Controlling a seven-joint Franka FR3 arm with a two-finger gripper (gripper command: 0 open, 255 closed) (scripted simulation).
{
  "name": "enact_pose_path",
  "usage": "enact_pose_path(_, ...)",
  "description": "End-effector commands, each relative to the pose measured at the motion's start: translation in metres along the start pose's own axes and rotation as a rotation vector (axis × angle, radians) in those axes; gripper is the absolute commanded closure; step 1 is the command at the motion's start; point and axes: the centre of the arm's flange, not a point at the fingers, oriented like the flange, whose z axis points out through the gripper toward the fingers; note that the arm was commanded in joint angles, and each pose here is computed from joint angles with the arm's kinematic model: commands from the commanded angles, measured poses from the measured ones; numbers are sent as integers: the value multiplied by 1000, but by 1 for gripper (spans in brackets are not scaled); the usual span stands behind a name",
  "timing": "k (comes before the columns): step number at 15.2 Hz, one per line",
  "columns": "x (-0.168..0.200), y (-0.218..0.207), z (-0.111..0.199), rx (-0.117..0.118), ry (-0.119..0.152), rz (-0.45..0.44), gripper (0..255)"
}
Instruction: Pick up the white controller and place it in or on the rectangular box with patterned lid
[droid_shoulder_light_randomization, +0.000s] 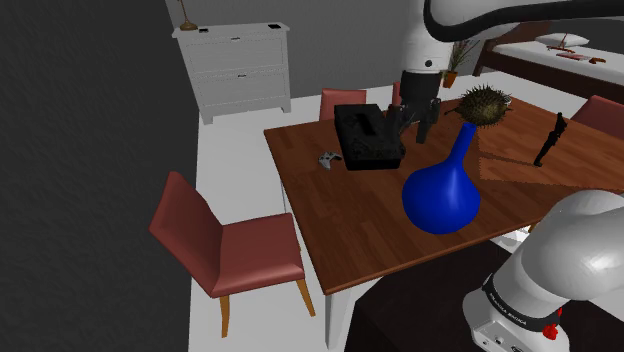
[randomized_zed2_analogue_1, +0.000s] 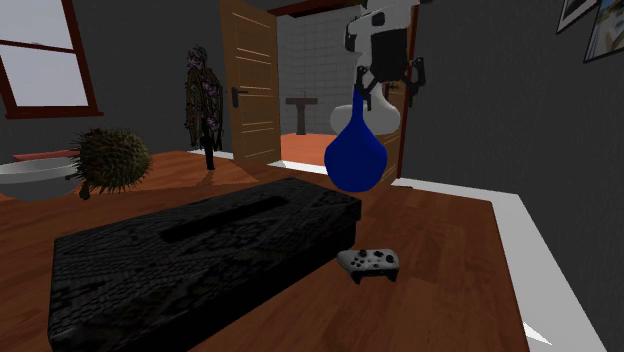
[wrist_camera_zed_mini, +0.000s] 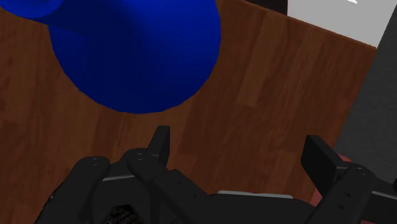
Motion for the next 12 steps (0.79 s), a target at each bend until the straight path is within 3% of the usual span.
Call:
enact_pose_path(1,20,-13,12,-4,13,79,0)
enact_pose_path(12,144,-43,67,-31,76,492,0)
